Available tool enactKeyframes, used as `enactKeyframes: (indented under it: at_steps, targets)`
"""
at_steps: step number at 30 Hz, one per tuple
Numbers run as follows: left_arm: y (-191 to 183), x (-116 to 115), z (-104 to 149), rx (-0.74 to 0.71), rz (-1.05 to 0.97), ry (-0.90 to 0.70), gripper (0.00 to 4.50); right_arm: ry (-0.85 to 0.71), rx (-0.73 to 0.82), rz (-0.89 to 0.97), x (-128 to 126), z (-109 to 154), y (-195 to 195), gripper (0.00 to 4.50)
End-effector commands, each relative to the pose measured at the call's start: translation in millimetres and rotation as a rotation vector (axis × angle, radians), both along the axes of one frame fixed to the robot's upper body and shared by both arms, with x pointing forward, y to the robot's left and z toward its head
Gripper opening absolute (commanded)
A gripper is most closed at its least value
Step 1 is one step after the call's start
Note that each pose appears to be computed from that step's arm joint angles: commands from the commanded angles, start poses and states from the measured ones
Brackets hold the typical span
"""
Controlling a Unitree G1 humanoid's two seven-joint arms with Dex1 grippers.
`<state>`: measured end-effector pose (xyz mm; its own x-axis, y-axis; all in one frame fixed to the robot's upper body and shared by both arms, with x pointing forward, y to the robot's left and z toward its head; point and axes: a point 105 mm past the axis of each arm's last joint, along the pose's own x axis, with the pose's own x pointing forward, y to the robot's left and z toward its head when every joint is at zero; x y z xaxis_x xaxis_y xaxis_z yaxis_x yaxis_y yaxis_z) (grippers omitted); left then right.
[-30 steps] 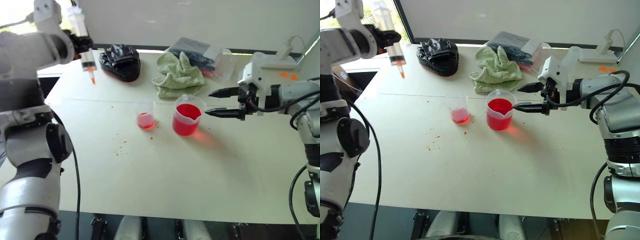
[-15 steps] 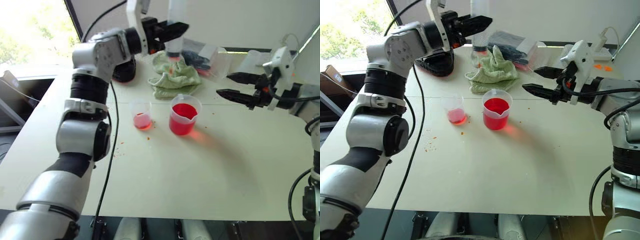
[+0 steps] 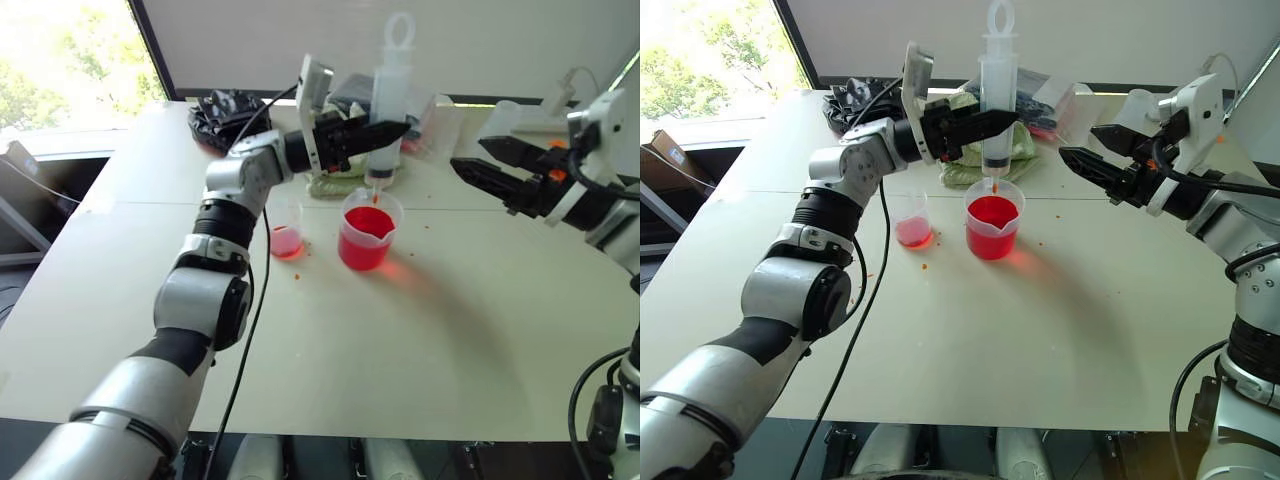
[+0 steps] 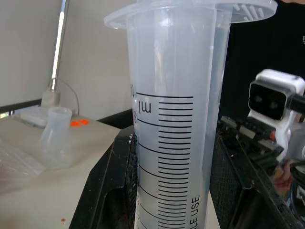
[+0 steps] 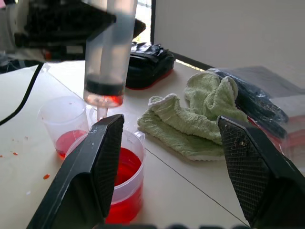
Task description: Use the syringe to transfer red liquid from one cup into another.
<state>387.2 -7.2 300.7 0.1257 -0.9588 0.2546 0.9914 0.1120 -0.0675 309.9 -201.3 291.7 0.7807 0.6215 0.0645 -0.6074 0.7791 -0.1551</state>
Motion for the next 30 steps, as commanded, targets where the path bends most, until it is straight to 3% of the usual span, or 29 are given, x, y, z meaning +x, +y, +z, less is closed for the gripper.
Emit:
enactKeyframes:
  at_steps: [1, 11, 21, 30]
  targets:
    - [-7.6, -11.2, -5.2, 0.035, -0.016, -0.164, 1.42, -0.073, 0.075, -0.01, -4.1, 25.3, 2.1, 3.25]
    - [-12.6, -13.0, -45.1, 0.064, 0.022, -0.203, 1.42, -0.079, 0.179, -0.001, 2.3, 37.5, 9.0, 3.25]
    - [-11.0, -11.3, -59.4, 0.082, 0.072, -0.265, 1.42, 0.007, 0.275, 0.171, -13.7, 44.4, 25.9, 3.25]
    - [-9.8, -8.4, -64.1, 0.09, 0.099, -0.277, 1.42, 0.093, 0.419, 0.194, -3.9, 55.7, 42.2, 3.25]
